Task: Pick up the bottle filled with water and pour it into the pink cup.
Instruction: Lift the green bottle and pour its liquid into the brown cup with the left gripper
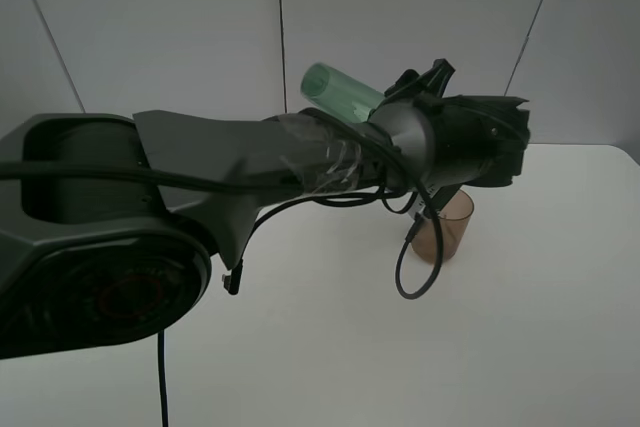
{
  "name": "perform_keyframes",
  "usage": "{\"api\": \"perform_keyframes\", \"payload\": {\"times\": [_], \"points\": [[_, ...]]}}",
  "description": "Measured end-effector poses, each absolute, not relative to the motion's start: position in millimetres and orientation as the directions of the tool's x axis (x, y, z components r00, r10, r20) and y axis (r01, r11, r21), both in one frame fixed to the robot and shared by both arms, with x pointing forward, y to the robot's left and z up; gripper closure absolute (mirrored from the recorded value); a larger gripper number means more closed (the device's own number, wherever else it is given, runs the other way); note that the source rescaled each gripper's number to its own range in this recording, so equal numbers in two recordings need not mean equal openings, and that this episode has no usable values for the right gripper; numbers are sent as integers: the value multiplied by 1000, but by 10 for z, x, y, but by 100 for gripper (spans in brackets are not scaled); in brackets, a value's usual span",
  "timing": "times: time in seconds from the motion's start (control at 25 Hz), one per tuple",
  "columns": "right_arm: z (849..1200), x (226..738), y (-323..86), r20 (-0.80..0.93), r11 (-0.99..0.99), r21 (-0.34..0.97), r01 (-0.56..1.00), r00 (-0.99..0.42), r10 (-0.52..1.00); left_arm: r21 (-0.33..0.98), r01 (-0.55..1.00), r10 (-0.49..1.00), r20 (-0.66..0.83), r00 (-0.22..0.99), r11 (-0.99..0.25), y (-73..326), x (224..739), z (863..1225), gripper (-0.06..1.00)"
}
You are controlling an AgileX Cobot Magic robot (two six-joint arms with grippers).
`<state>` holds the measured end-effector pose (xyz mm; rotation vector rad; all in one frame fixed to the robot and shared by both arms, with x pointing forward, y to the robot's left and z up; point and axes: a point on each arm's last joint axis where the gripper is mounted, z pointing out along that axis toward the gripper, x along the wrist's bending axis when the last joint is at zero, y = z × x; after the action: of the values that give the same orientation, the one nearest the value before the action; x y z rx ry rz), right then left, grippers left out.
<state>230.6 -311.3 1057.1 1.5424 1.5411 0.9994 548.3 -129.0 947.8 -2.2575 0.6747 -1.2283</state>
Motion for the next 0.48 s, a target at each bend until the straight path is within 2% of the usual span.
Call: {"api": "perform_keyframes", "payload": {"times": [0.48], "points": [[10571,2306,-3113,31,-20,900,436,-18,999,-636,-197,-642,611,463,-746,-1290,5488,9488,93]]}}
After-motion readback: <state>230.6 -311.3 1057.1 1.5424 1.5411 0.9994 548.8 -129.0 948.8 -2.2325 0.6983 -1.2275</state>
